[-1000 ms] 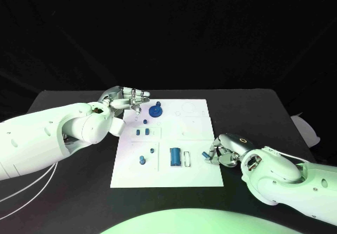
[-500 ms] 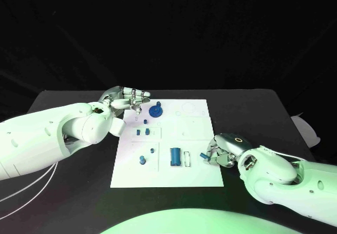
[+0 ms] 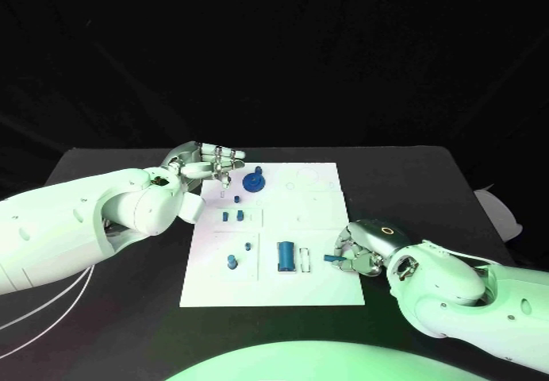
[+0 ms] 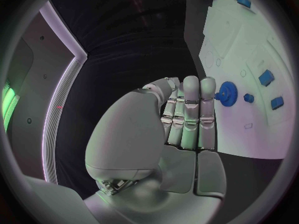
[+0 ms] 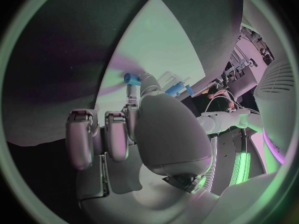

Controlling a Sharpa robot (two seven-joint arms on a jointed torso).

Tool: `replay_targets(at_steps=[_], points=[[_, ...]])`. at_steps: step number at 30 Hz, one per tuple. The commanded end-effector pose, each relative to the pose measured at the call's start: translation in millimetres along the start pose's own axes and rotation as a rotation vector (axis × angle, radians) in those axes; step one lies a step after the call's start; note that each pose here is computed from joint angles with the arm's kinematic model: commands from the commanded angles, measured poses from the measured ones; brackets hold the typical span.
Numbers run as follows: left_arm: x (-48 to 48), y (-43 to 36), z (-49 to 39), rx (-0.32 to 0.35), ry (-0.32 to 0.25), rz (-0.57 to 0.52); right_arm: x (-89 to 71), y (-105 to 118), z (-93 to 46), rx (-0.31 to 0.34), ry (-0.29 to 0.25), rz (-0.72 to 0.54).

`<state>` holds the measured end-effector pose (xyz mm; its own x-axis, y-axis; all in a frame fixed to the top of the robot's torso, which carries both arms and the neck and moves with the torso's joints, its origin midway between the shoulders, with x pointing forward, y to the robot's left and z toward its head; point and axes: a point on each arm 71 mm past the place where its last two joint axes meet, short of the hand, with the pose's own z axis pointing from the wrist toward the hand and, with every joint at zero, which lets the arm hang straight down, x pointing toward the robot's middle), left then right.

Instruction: Assemble the parts on the task board

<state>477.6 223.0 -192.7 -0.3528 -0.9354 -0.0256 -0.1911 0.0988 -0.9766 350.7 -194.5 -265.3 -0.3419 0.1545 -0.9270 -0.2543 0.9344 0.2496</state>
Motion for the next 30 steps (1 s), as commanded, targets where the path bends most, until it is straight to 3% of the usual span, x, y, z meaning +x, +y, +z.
replay_targets(at_steps=[1,10,30], points=[[3.0,-1.0,0.3,0.004,0.020,-0.005,-3.3,0.5,-0.4,0.052,0.029,0.123],[3.8,-1.1,0.3,0.005,0.022,-0.006,-7.6,12.0,-1.8,0.066,0.046,0.271],[5.0,-1.0,0.0,0.004,0.027,-0.007,9.8,32.8,15.2,0.068,0.149,0.343]])
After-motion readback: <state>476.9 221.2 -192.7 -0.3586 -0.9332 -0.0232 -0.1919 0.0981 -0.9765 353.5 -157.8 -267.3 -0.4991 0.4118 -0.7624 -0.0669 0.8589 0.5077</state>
